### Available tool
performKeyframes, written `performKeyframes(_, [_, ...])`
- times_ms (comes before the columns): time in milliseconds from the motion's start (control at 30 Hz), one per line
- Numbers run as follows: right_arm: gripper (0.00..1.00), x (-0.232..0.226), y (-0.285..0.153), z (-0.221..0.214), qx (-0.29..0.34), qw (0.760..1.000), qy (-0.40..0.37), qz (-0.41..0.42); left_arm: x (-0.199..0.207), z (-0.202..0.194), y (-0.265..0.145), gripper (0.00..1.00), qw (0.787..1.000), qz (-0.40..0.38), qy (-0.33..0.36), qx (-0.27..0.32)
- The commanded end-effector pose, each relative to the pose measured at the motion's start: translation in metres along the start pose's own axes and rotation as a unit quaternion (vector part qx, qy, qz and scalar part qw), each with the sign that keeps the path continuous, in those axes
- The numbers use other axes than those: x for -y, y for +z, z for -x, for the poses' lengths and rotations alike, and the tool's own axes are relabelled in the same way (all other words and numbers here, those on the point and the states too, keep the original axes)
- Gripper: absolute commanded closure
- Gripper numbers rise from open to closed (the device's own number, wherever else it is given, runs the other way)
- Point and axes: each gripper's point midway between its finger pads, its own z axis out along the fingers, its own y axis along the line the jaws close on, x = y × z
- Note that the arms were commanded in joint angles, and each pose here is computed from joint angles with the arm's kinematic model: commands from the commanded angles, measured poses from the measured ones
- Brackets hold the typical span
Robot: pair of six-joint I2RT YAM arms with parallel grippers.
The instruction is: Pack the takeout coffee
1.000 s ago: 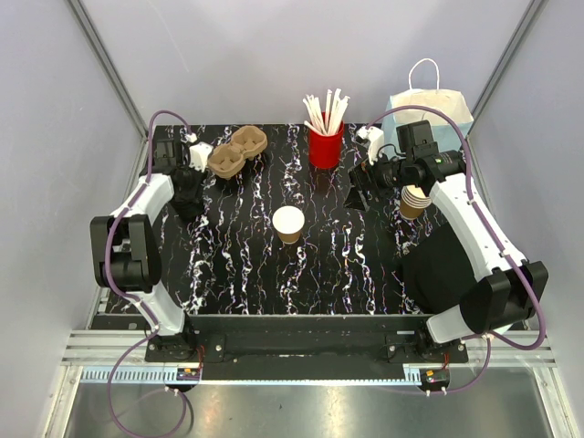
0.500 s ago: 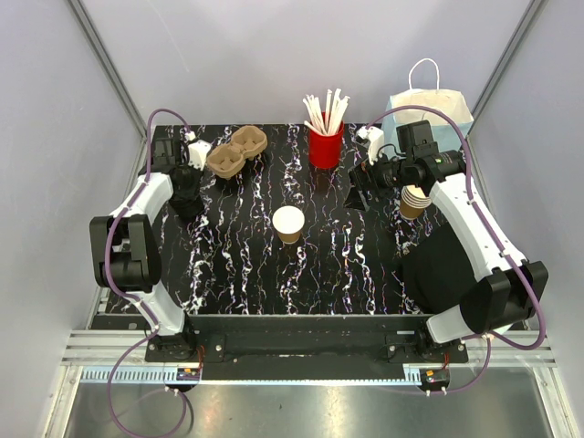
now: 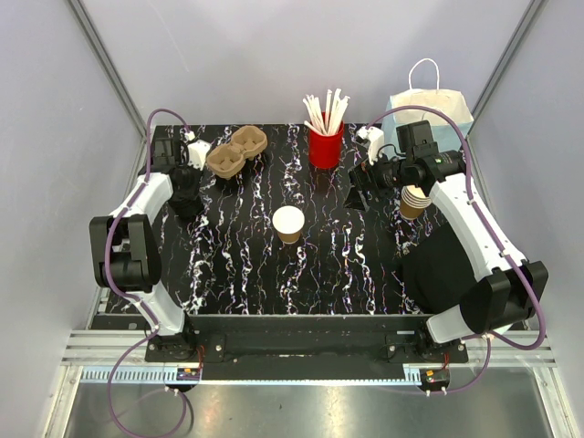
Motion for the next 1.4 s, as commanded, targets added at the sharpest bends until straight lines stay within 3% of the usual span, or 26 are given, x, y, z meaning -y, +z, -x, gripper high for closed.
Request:
performKeyframes(0, [0.0, -0.005, 0.001, 0.007, 0.014, 1.0, -0.006, 0.012, -0.016, 0.023, -0.008, 0.68, 0.999, 0.024, -0.003, 0.032])
performKeyframes(400, [0.0, -0.005, 0.001, 0.007, 0.014, 1.0, -0.005, 0.012, -0.017, 0.024, -0.009, 0.81, 0.999, 0.025, -0.008, 0.034])
performKeyframes(900, [0.0, -0.007, -0.001, 0.01, 0.017, 1.0, -0.009, 0.015, -0.009, 0.048, -0.047, 0.82, 0.996, 0.014, -0.002, 0.085])
performKeyframes(1167, [0.0, -0.021, -0.008, 0.026, 0.037, 0.998, -0.023, 0.042, 0.015, 0.066, -0.085, 0.82, 0.989, -0.04, 0.023, 0.137])
performKeyframes(1367, [0.01, -0.039, -0.017, 0.059, 0.083, 0.993, -0.017, 0.086, 0.074, 0.085, -0.143, 0.82, 0.956, -0.168, 0.075, 0.228])
